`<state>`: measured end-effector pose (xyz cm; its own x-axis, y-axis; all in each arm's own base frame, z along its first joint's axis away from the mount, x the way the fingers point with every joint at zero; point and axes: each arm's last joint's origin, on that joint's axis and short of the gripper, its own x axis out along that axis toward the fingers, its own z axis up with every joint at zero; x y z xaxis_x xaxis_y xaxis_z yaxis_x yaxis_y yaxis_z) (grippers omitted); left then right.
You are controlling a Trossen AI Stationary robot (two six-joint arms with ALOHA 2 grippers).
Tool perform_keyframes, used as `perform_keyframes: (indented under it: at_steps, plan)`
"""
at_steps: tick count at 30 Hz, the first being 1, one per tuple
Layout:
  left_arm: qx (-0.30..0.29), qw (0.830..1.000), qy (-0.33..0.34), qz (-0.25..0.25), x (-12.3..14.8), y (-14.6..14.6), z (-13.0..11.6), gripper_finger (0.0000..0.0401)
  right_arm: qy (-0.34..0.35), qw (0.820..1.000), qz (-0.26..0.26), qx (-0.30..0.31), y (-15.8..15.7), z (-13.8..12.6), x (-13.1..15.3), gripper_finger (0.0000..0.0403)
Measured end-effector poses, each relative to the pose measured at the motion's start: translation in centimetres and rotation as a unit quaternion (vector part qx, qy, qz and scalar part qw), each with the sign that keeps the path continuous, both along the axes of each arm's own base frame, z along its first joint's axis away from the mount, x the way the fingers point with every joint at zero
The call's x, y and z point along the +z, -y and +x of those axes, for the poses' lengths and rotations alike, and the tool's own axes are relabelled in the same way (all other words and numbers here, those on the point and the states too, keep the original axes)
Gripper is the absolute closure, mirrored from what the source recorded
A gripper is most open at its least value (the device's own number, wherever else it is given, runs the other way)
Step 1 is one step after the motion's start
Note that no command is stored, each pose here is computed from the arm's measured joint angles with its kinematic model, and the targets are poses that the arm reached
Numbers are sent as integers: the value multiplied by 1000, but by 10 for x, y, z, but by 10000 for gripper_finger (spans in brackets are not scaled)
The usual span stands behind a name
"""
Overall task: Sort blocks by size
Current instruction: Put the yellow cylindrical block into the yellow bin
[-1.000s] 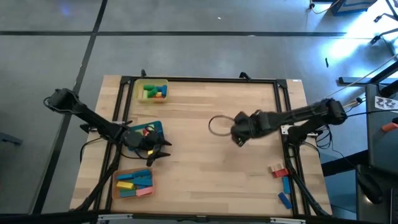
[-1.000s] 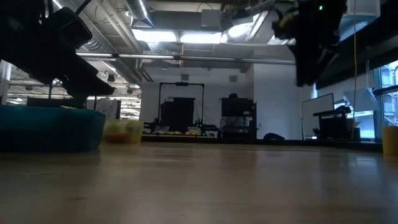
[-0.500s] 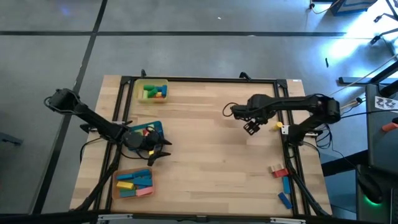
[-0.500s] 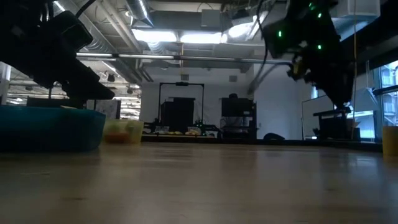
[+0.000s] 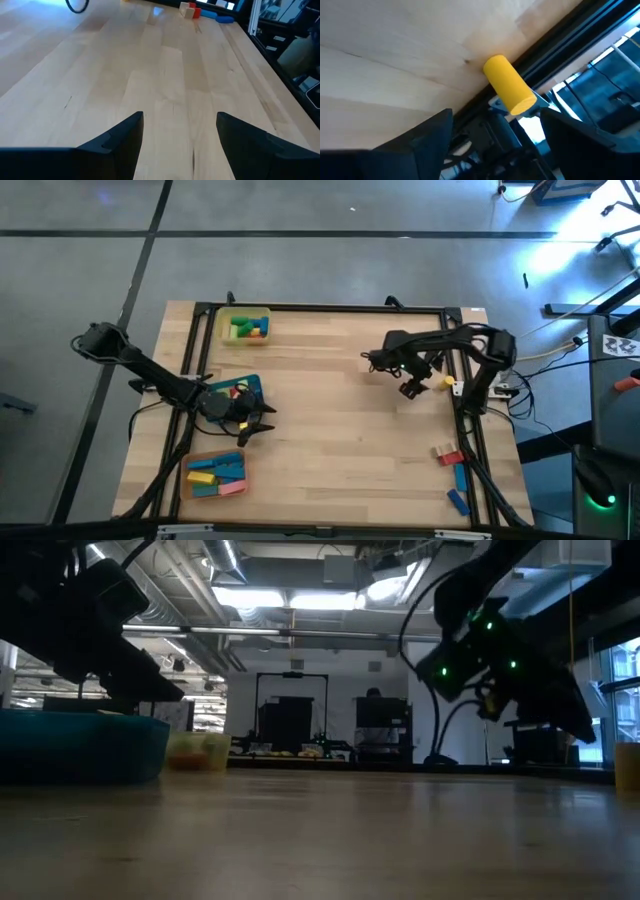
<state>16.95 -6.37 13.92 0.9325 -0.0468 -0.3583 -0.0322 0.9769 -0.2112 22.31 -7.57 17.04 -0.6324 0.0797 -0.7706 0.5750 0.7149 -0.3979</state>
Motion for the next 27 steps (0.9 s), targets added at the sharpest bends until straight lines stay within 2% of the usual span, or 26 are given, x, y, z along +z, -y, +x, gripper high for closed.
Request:
perform_keyframes:
  at_steps: [5, 15, 27]
  plan:
    - [-2, 1000, -1, 6, 0, 0, 0, 166, -63, 997, 39, 21, 3, 2, -18, 100]
    - [-6, 1000, 0, 14, 0, 0, 0, 166, -118, 989, 86, 36, 11, 3, -45, 100]
    - [-9, 1000, 1, 24, 0, 0, 0, 166, -172, 978, 115, 6, 11, -34, -66, 100]
